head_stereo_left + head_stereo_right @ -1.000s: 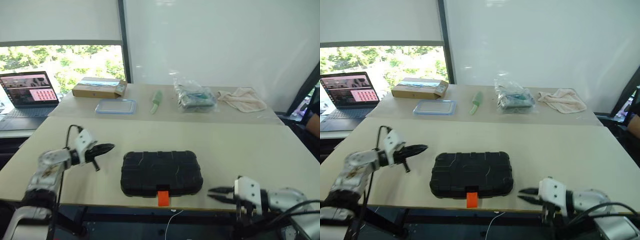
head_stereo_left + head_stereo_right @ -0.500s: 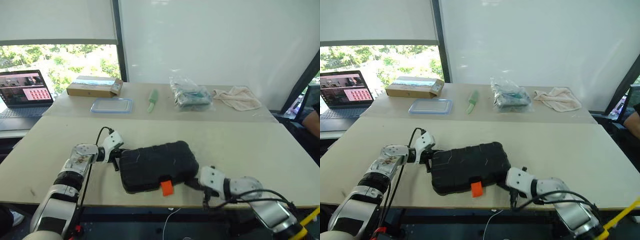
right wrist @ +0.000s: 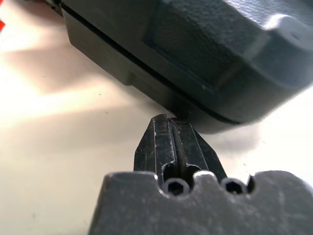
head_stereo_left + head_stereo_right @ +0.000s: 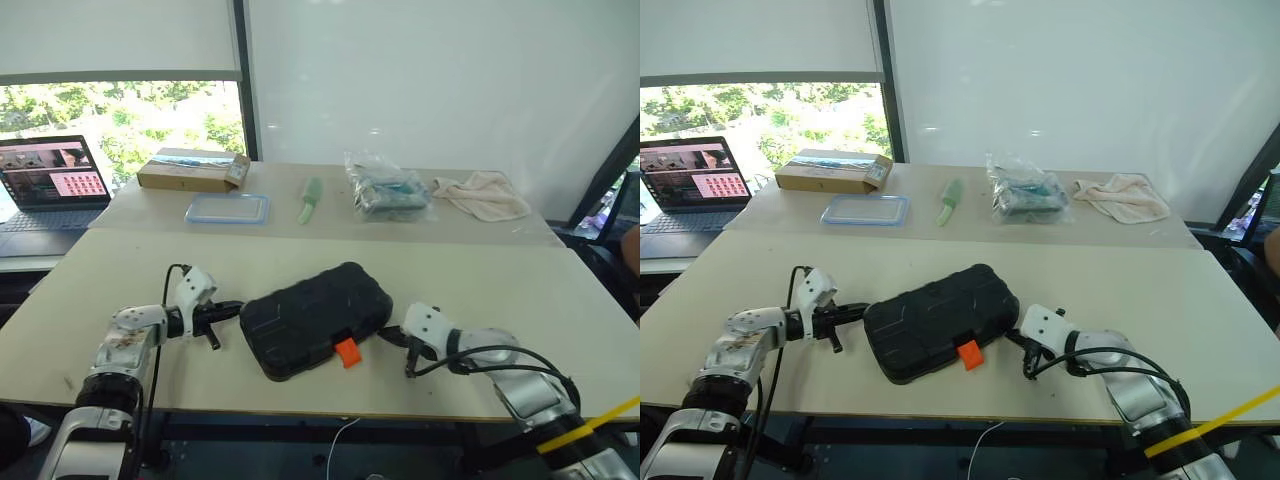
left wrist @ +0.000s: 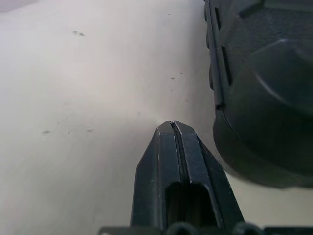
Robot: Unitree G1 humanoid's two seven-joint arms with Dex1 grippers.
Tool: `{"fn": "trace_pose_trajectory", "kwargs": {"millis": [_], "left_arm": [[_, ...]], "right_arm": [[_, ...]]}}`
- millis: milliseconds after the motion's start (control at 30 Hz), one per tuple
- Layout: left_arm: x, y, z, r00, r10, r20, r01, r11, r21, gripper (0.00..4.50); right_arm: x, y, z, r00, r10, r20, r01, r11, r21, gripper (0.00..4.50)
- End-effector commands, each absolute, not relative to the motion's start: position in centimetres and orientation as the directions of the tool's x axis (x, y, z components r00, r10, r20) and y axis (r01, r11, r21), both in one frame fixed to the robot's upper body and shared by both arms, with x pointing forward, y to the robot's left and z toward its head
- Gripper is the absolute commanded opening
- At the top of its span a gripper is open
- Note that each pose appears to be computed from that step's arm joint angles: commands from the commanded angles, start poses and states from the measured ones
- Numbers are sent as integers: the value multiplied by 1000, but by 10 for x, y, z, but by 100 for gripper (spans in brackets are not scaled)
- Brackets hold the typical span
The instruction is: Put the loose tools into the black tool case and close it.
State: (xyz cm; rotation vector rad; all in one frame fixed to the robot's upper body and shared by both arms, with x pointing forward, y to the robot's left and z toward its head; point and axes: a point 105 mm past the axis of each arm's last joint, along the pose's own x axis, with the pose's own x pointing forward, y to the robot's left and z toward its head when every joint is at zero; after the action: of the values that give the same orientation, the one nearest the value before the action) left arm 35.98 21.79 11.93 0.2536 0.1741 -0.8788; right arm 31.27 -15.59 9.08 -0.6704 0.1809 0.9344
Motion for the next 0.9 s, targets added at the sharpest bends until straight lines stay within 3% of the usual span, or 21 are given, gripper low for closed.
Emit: {"fn": "trace_pose_trajectory", "kwargs": {"millis": [33, 133, 267, 367, 533, 700, 733, 900], "left_arm": [[353, 192, 182, 495, -857, -143, 855, 452, 254, 0], [351, 163, 188, 399, -900, -177, 901, 349, 260, 0], [353, 126, 183, 307, -920, -245, 931, 238, 275, 0], [355, 104, 172, 259, -920, -295, 942, 173, 289, 0], [358, 87, 153, 222, -901, -372, 945, 106, 309, 0], [364, 78, 144, 243, -888, -390, 941, 118, 318, 0], [365, 77, 142, 249, -884, -395, 940, 123, 318, 0], [364, 81, 130, 261, -868, -424, 941, 131, 311, 0]], "right_arm": [[274, -150, 126, 518, 792, -325, -836, 387, -390, 2], [254, -137, 131, 466, 831, -304, -871, 370, -324, 2], [251, -127, 134, 509, 814, -281, -860, 466, -208, 2], [245, -116, 132, 516, 811, -275, -856, 497, -140, 82], [234, -112, 124, 551, 770, -323, -824, 563, -66, 252], [237, -100, 130, 623, 728, -286, -751, 659, 40, 426], [238, -97, 131, 633, 723, -277, -740, 670, 57, 446], [244, -87, 127, 662, 688, -298, -702, 708, 75, 446]]}}
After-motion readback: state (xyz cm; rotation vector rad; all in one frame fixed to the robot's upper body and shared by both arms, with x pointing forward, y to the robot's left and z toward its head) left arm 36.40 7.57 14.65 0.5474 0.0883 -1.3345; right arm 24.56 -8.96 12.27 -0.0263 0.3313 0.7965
